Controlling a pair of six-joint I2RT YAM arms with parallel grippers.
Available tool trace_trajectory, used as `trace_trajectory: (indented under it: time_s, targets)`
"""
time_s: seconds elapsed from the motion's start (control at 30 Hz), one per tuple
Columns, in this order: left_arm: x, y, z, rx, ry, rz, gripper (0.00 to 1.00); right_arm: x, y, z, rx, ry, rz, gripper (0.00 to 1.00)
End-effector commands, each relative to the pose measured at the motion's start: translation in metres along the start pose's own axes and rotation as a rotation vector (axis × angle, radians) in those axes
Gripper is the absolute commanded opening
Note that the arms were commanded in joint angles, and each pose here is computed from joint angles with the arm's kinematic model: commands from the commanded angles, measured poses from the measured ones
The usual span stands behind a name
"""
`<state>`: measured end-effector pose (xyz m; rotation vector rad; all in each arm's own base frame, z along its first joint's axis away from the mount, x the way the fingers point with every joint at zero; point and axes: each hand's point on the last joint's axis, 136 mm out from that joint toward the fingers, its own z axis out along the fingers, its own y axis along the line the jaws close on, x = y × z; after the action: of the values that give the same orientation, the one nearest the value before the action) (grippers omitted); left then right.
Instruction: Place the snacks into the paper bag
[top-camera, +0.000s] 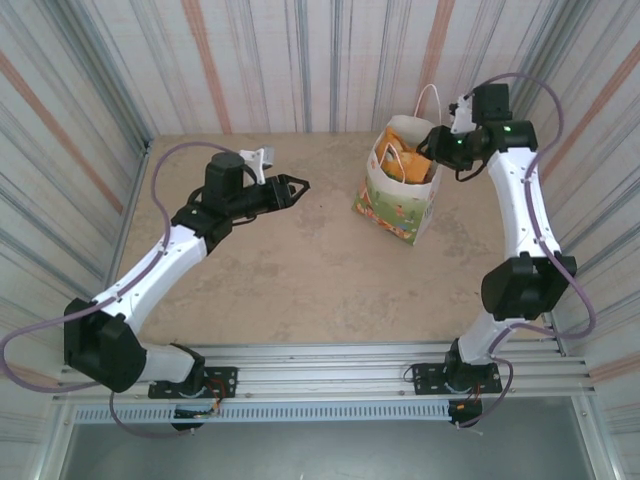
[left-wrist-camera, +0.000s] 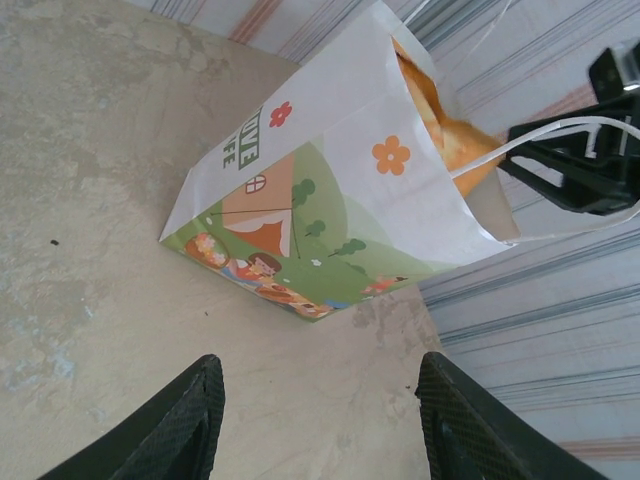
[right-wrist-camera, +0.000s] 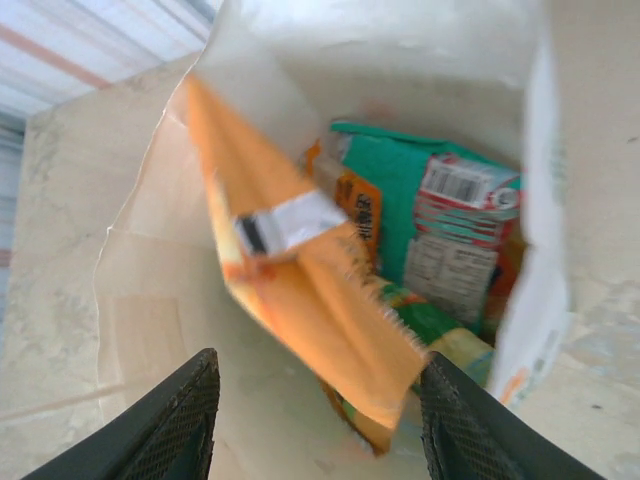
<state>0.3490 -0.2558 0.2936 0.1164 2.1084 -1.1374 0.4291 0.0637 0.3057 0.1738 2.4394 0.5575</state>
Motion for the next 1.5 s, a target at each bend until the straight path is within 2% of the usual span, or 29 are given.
trace_trajectory:
  time_s: [0.0, 0.2, 0.57, 0.77, 1.0, 1.2, 1.47]
  targets:
    - [-0.007, -0.02, 0.004, 0.052, 0.011, 0.033, 0.55, -0.01, 0.004, -0.036, 0.041, -0.087, -0.066, 0.53]
    - [-0.006, -0.028, 0.013, 0.076, 0.033, 0.044, 0.55, -0.015, 0.035, -0.03, -0.069, -0.105, -0.141, 0.5]
    - [-0.01, -0.046, 0.026, 0.136, 0.052, 0.053, 0.55, 0.02, 0.06, 0.015, -0.174, 0.098, -0.156, 0.48]
    - [-0.012, -0.057, 0.034, 0.168, 0.056, 0.06, 0.55, 0.031, 0.05, 0.049, -0.152, 0.179, -0.136, 0.42]
    - [-0.011, -0.059, 0.035, 0.171, 0.061, 0.065, 0.55, 0.041, 0.04, 0.072, -0.115, 0.237, -0.128, 0.44]
    - [-0.012, -0.06, 0.037, 0.173, 0.065, 0.065, 0.55, 0.029, 0.005, 0.087, 0.048, 0.204, -0.14, 0.33]
    - [-0.011, -0.058, 0.044, 0.176, 0.077, 0.061, 0.55, 0.04, -0.016, 0.127, 0.059, 0.279, -0.102, 0.24]
